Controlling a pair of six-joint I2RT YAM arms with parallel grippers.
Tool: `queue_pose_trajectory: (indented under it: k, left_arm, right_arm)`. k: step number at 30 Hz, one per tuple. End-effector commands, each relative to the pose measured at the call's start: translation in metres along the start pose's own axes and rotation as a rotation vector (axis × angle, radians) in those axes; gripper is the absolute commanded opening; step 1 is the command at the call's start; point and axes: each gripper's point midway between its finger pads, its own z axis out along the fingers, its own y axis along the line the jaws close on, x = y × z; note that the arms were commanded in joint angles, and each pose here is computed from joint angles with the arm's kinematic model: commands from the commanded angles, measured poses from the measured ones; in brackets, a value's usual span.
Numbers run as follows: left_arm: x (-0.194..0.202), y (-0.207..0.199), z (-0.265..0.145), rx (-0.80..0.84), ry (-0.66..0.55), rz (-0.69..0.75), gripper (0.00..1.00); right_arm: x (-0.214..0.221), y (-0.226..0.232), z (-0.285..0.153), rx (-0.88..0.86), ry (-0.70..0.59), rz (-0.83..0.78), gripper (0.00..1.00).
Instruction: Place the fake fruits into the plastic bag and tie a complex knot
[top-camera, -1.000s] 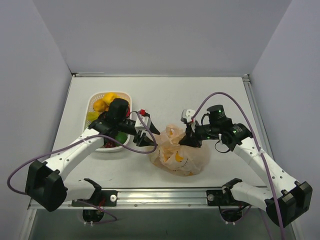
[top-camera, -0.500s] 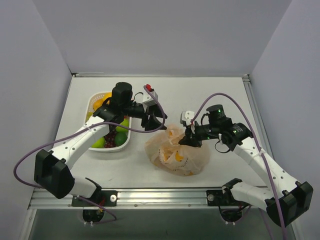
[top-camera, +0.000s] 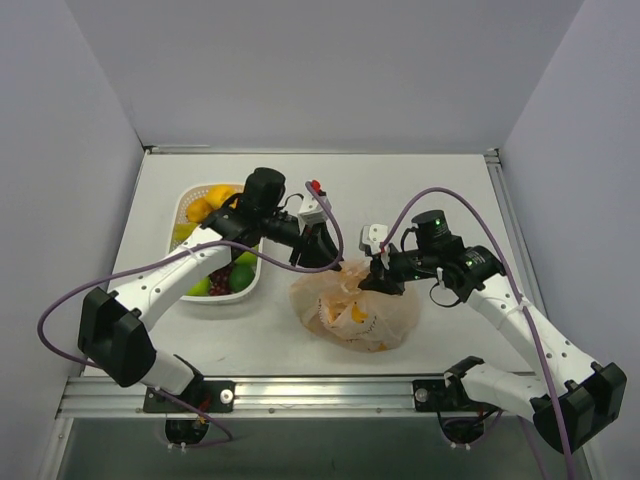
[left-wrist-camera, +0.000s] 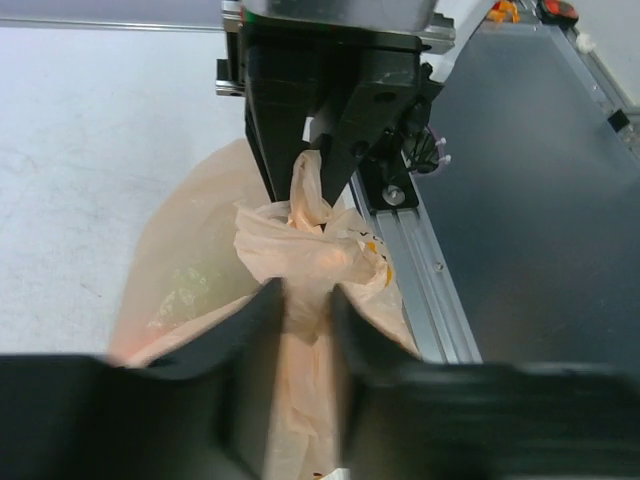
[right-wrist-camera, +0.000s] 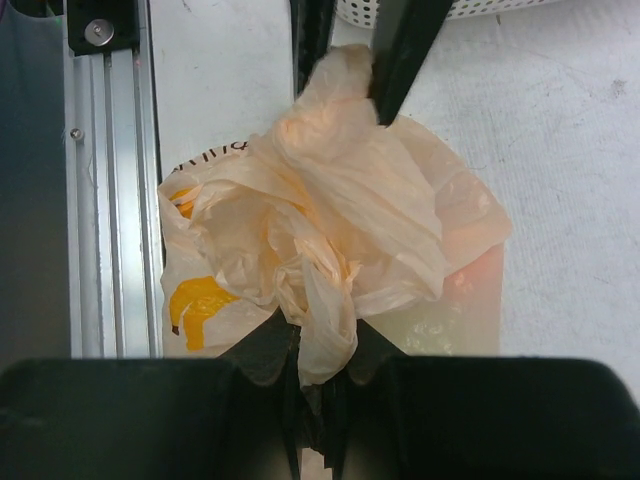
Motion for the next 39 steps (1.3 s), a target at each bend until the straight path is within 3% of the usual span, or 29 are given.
queue_pose_trajectory:
  k: [1, 4, 5, 7, 8, 11, 13, 21, 24, 26, 28, 39]
  left_arm:
    - [-0.01, -0.007, 0.004, 0.031, 0.012, 0.071, 0.26]
    - [-0.015, -0.004, 0.006, 0.028, 0.014, 0.073, 0.12]
    - [-0.014, -0.002, 0.005, 0.02, 0.018, 0.07, 0.0]
    - [-0.021, -0.002, 0.001, 0.018, 0.006, 0.095, 0.0]
    - [-0.024, -0.003, -0.001, 0.021, -0.002, 0.107, 0.0]
    - [-0.037, -0.004, -0.013, 0.025, -0.033, 0.132, 0.0]
    - [-0.042, -0.003, -0.018, 0.025, -0.044, 0.136, 0.0]
    - [-0.039, -0.007, -0.016, 0.027, -0.039, 0.136, 0.0]
    - [-0.035, 0.001, -0.015, -0.006, -0.025, 0.126, 0.0]
    - [-0.03, 0.006, -0.013, -0.013, -0.016, 0.107, 0.0]
    - [-0.027, 0.005, -0.01, -0.004, -0.016, 0.101, 0.0]
    - [-0.022, 0.012, 0.005, 0.002, -0.022, 0.078, 0.0]
  right_arm:
    - [-0.005, -0.001, -0.002, 0.002, -0.004, -0.028, 0.0]
    - [-0.004, -0.001, -0.001, 0.003, 0.001, -0.026, 0.0]
    - [-0.004, -0.002, -0.001, 0.005, 0.0, -0.028, 0.0]
    - [0.001, -0.003, 0.0, 0.013, 0.014, -0.014, 0.07]
    - [0.003, -0.003, 0.0, 0.016, 0.021, -0.002, 0.23]
    - [0.014, -0.005, 0.001, 0.04, 0.039, 0.034, 0.49]
    - [0.019, -0.008, 0.002, 0.058, 0.045, 0.045, 0.56]
    - [0.012, -0.021, 0.008, 0.081, -0.006, 0.094, 0.58]
    - [-0.002, -0.017, 0.003, 0.074, -0.043, 0.092, 0.71]
    - [-0.015, -0.008, -0.003, 0.055, -0.083, 0.095, 0.89]
    - [-0.024, -0.004, -0.008, 0.059, -0.101, 0.097, 0.99]
    - [-0.076, -0.014, -0.035, 0.189, -0.217, 0.08, 0.99]
